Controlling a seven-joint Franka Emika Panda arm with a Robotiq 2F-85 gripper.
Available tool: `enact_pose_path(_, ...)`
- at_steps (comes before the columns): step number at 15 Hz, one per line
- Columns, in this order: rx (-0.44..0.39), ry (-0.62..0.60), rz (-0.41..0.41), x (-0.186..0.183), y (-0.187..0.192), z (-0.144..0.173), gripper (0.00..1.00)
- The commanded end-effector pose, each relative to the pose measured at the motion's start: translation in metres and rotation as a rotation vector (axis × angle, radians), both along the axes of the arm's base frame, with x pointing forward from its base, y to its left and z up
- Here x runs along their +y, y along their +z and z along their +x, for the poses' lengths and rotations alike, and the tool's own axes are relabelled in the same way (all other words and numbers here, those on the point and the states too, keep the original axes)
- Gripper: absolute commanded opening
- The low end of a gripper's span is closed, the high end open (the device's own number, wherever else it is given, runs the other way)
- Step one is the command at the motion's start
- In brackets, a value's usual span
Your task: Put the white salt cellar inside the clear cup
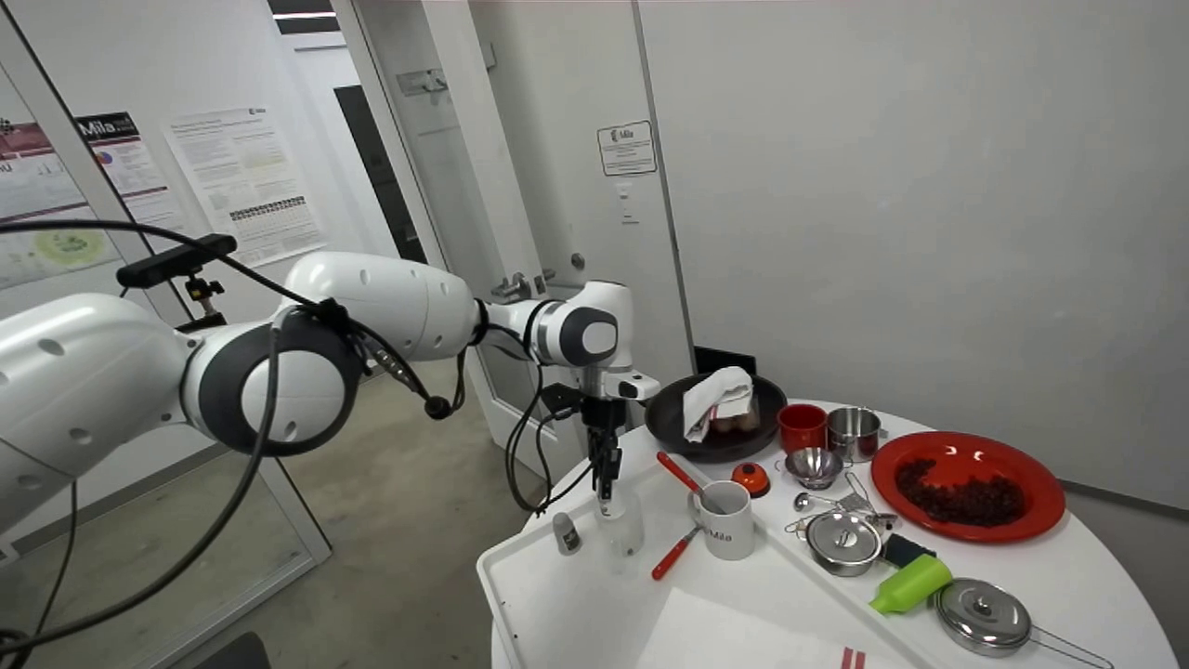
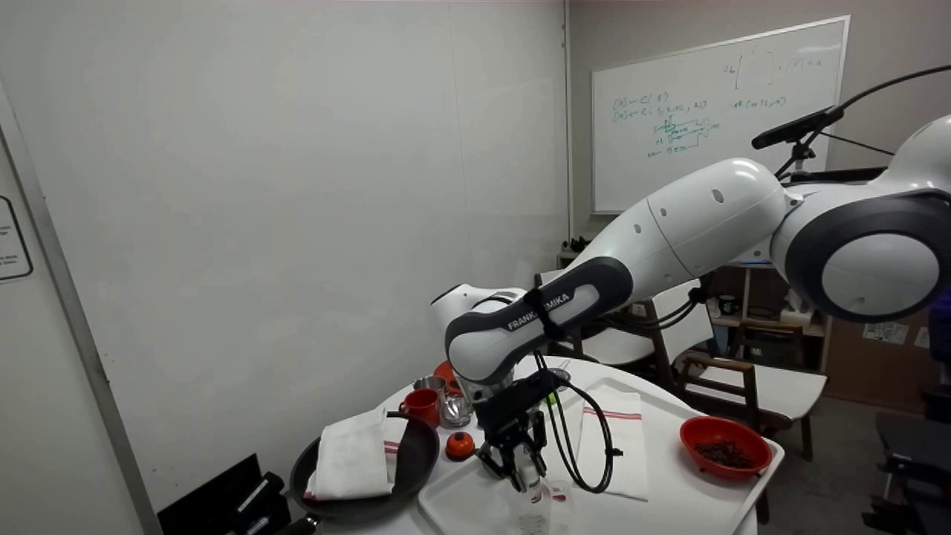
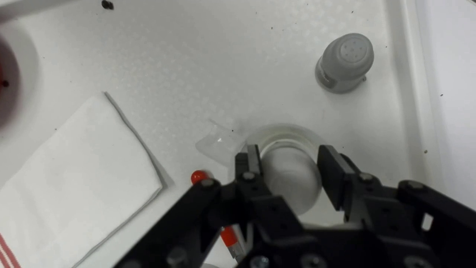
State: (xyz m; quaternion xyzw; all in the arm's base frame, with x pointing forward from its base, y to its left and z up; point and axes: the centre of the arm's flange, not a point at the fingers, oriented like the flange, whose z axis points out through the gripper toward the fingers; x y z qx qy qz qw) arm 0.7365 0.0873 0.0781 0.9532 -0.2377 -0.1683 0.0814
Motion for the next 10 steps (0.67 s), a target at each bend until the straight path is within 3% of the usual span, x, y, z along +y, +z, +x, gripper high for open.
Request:
enact_pose_path(1, 0.023, -0.014, -0.005, 0.003, -0.017, 0.030, 0.63)
enact_pose_path(6, 0.061, -0.026, -0.008, -0.003, -0.034, 0.025, 0.95)
enact_pose_path(10, 0.052, -0.013, 0.013, -0.002, -0.024, 0.016, 1.00)
